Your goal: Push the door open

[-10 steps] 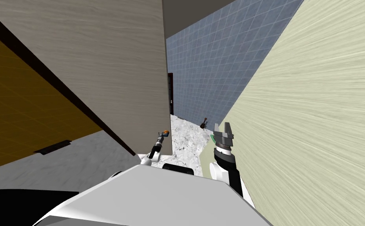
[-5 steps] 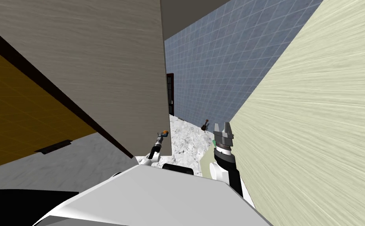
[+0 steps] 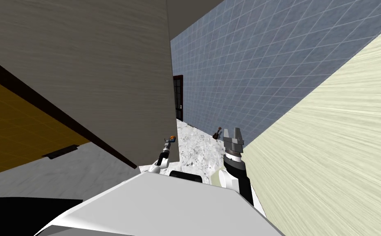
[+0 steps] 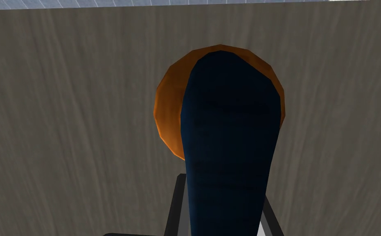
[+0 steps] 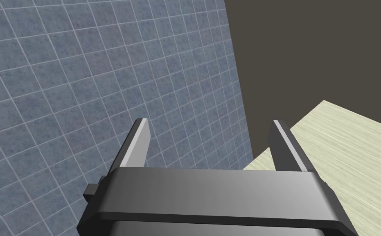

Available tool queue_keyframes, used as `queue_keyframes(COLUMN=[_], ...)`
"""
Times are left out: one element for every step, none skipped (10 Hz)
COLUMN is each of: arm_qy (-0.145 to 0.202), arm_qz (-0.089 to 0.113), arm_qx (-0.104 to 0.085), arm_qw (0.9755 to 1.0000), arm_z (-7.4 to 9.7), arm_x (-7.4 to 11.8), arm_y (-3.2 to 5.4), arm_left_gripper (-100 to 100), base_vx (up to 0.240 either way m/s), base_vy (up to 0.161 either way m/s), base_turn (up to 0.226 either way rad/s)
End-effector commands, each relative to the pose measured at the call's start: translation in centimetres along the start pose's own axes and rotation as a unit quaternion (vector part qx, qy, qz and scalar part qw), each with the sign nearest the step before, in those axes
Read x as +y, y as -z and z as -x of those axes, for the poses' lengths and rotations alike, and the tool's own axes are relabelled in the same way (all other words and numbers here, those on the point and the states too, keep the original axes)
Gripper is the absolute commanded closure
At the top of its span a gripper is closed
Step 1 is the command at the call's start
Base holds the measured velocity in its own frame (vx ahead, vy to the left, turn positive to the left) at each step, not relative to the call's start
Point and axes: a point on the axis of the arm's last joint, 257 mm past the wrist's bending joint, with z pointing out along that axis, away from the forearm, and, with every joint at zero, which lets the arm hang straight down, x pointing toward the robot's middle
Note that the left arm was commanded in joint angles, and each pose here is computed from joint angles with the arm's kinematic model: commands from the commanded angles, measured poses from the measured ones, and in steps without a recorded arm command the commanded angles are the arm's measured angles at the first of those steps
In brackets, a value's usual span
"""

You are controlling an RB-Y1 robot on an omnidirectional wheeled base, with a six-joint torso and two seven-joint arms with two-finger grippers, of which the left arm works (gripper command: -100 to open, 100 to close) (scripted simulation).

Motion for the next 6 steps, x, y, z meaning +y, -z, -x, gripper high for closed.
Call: queue_keyframes(arm_qy=[0.004,0.009,0.006,-0.006,-0.01,-0.013], arm_qz=[-0.003,-0.002,0.001,-0.005,-0.007,-0.008], arm_qx=[-0.01,-0.013,-0.012,-0.028,-0.035,-0.042], arm_qw=[0.9999,0.9999,0.9999,0.9996,0.9993,0.999], arm_z=[-0.4,-1.1,-0.6,1.6,2.4,3.2], arm_x=[-0.3,-0.2,0.0,-0.4,-0.5,-0.7], arm_y=[0.01,0.2,0.21,-0.23,-0.34,-0.43], arm_left_gripper=[100,100,100,100,100,100], base_vx=[0.208,0.187,0.081,0.107,0.175,0.205], base_vy=[-0.026,-0.042,-0.015,-0.016,-0.042,-0.037], base_turn=[0.141,0.113,0.034,0.009,0.036,0.044])
